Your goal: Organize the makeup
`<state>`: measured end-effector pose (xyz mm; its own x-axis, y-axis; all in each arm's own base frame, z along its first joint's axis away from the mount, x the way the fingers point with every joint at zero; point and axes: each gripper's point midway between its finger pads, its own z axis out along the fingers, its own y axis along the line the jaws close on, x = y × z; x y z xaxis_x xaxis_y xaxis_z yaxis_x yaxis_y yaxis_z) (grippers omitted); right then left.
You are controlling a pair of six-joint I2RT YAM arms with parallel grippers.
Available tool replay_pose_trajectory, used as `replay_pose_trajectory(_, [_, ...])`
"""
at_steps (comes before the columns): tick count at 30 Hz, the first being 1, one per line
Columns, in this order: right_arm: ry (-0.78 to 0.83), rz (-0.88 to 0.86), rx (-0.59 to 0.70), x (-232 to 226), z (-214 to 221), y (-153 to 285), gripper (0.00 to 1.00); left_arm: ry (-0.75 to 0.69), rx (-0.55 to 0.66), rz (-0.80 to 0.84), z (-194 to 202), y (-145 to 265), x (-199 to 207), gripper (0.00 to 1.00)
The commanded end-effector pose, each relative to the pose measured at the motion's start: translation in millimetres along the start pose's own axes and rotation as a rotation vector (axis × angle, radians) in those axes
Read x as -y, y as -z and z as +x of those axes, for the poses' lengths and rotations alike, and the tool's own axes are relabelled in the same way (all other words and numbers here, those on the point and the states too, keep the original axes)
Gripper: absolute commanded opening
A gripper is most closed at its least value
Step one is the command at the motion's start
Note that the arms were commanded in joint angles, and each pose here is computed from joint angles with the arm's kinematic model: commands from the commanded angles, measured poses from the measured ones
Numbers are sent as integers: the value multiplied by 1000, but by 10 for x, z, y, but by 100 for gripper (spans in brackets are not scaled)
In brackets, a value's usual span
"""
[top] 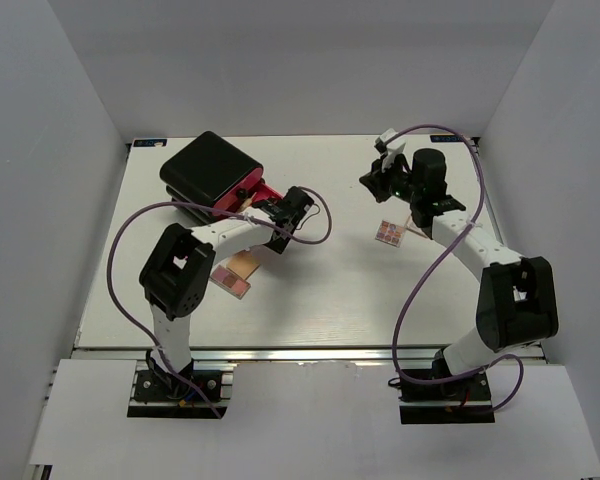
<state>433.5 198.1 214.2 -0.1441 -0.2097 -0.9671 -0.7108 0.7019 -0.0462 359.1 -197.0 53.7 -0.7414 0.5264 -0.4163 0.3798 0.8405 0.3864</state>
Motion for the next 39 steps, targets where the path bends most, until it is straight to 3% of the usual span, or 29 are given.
replay_pose_trajectory(1, [5,-5,47,-20,-136,89,0,23,81,-152,-340,91,-407,54])
replay_pose_trajectory(9, [-22,-13,27,-32,-29,124,0,66,101,-249,-443,144,-665,83])
replay_pose_trajectory(21, [-28,-15,24,-23,-29,120,0,138,59,-302,-375,1,-960,88])
replay_pose_trajectory(28, [-36,-19,12,-47,15,132,0,194,102,-311,-501,39,-1015,85])
replay_pose_trajectory(29, [-40,-21,10,-51,27,138,0,202,108,-309,-500,56,-1019,82])
replay_pose_trajectory(30, [-38,-23,7,-56,30,143,0,209,118,-293,-519,63,-992,63])
replay_pose_trajectory(32, [-21,-48,3,-98,47,149,0,231,127,-269,-504,95,-972,37])
replay_pose_trajectory(33, [-9,-79,-4,-153,65,153,0,237,129,-237,-499,103,-918,17])
replay_pose_trajectory(36, [40,-265,-35,-473,193,138,0,299,175,-160,-521,258,-857,0])
replay_pose_trajectory(38, [44,-384,-78,-707,394,62,33,326,211,-64,-534,373,-747,0])
replay_pose_trajectory(39, [69,-437,-105,-882,454,4,43,385,282,-30,-644,595,-794,0])
